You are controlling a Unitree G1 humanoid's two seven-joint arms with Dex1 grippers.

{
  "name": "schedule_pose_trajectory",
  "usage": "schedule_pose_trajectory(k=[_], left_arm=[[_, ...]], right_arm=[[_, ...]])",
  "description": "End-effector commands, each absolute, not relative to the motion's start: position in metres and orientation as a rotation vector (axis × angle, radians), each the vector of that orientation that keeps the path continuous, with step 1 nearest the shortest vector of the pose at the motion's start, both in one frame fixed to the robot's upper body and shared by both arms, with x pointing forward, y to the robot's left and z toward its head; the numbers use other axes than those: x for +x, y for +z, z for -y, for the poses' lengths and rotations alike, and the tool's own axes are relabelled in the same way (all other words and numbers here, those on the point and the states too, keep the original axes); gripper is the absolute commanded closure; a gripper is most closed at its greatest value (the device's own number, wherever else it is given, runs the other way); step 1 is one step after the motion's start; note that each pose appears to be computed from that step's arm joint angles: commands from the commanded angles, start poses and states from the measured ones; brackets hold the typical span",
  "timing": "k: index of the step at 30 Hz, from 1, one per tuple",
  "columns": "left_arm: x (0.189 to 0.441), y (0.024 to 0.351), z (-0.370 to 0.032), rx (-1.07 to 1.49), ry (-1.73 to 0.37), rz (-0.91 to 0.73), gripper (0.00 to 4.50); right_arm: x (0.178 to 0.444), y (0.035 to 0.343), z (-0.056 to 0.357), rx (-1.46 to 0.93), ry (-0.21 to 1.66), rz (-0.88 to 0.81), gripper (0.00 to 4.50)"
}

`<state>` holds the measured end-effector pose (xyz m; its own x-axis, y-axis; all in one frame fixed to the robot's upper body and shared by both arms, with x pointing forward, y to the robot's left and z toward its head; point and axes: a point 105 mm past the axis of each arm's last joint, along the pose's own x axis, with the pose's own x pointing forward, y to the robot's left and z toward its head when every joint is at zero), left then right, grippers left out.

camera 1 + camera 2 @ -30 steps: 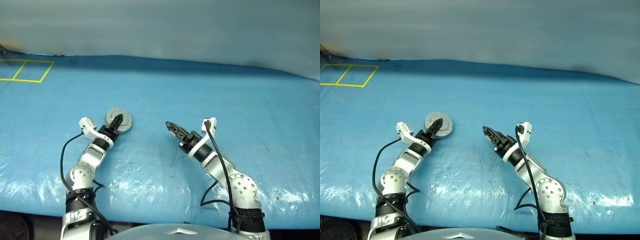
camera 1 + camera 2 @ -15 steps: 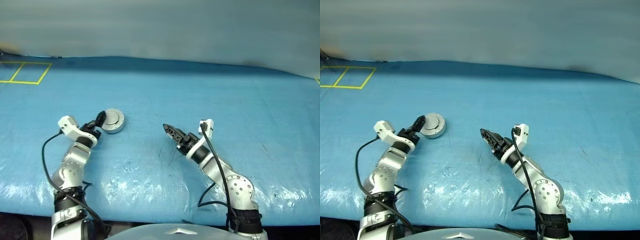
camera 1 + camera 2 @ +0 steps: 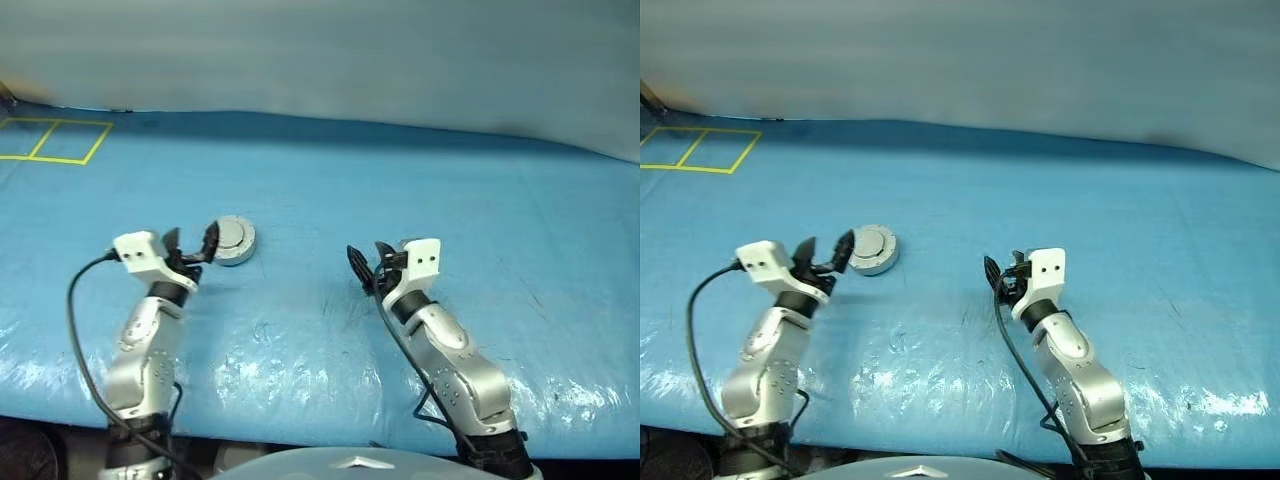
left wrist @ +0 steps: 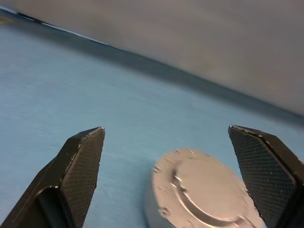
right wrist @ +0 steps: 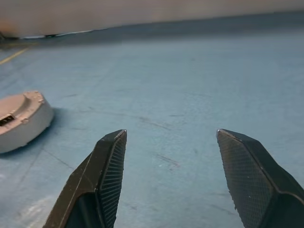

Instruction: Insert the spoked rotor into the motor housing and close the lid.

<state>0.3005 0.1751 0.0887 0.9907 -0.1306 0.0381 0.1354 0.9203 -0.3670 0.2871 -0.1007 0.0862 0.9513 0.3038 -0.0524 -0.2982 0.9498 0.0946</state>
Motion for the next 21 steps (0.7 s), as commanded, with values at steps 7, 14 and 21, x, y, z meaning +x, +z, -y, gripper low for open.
schedule_pose_trajectory(k=[7, 14, 21], left_arm=[[0.270, 0.046, -0.146, -0.213, -0.115, -0.109, 0.05], [0.278, 0.047, -0.155, -0.188, -0.103, -0.092, 0.05], [0.283, 0.051, -0.155, -0.181, -0.118, -0.069, 0.05]], right_arm=[[0.266, 0.069, 0.143, -0.070, -0.039, -0.043, 1.31], [0.262, 0.065, 0.144, -0.055, -0.049, -0.057, 1.31], [0.266, 0.064, 0.146, -0.051, -0.068, -0.064, 1.31]])
